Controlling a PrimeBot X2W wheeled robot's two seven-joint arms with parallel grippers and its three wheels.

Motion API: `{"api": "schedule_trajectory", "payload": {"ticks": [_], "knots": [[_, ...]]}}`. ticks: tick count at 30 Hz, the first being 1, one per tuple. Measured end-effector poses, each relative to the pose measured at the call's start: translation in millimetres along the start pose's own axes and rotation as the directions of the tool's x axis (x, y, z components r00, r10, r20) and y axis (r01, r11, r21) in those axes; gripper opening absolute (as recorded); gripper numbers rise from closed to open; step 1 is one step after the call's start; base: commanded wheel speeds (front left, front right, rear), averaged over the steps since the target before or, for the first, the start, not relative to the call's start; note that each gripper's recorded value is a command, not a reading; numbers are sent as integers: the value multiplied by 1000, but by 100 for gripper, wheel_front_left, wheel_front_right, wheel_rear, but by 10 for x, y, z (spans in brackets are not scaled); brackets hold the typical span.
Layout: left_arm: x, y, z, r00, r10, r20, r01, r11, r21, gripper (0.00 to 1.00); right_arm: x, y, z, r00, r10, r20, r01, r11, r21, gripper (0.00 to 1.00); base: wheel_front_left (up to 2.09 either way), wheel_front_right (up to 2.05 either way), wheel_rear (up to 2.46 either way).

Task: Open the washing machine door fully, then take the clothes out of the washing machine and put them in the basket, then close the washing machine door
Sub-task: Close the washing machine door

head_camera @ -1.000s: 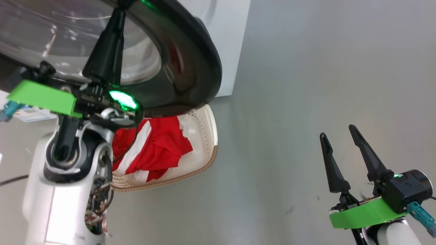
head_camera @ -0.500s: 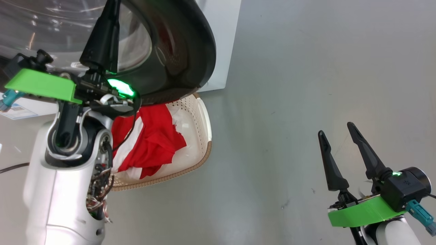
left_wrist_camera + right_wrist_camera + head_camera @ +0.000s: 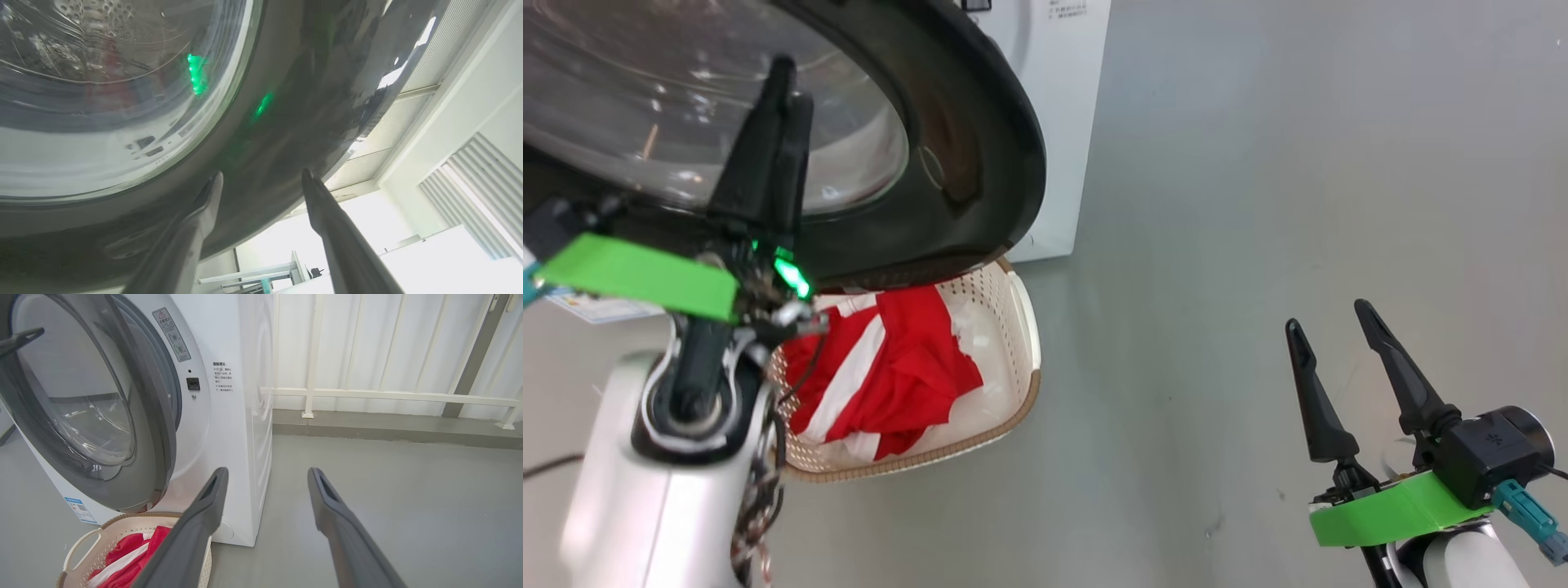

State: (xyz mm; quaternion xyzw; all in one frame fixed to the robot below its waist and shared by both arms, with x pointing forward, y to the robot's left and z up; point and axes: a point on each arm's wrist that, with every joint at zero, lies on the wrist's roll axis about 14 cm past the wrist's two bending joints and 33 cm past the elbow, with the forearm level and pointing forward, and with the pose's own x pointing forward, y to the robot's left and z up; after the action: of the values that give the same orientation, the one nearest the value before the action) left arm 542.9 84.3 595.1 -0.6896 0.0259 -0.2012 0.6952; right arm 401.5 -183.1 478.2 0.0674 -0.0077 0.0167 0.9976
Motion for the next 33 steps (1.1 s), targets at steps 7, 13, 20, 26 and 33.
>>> {"api": "schedule_trajectory", "payload": {"ticks": [7,13,20,26,33], "knots": [[-406,-125,50,1000,-8,31,-3,938,346,100,-57,14,185,999,3,50,-3,1000,-1,100,0,0,0],[-658,-243,49,999,-42,34,15,819,574,100,-99,53,248,998,13,67,-13,1000,5,100,0,0,0],[-1005,-373,63,995,-86,56,9,614,789,100,-116,100,378,994,26,106,-27,1000,11,100,0,0,0],[-1269,-408,139,992,-84,90,-43,451,892,100,-161,174,419,992,46,117,-48,999,14,100,0,0,0],[-1498,-471,182,989,-90,118,-90,268,959,100,-213,230,463,990,62,129,-64,998,15,100,0,0,0]]}}
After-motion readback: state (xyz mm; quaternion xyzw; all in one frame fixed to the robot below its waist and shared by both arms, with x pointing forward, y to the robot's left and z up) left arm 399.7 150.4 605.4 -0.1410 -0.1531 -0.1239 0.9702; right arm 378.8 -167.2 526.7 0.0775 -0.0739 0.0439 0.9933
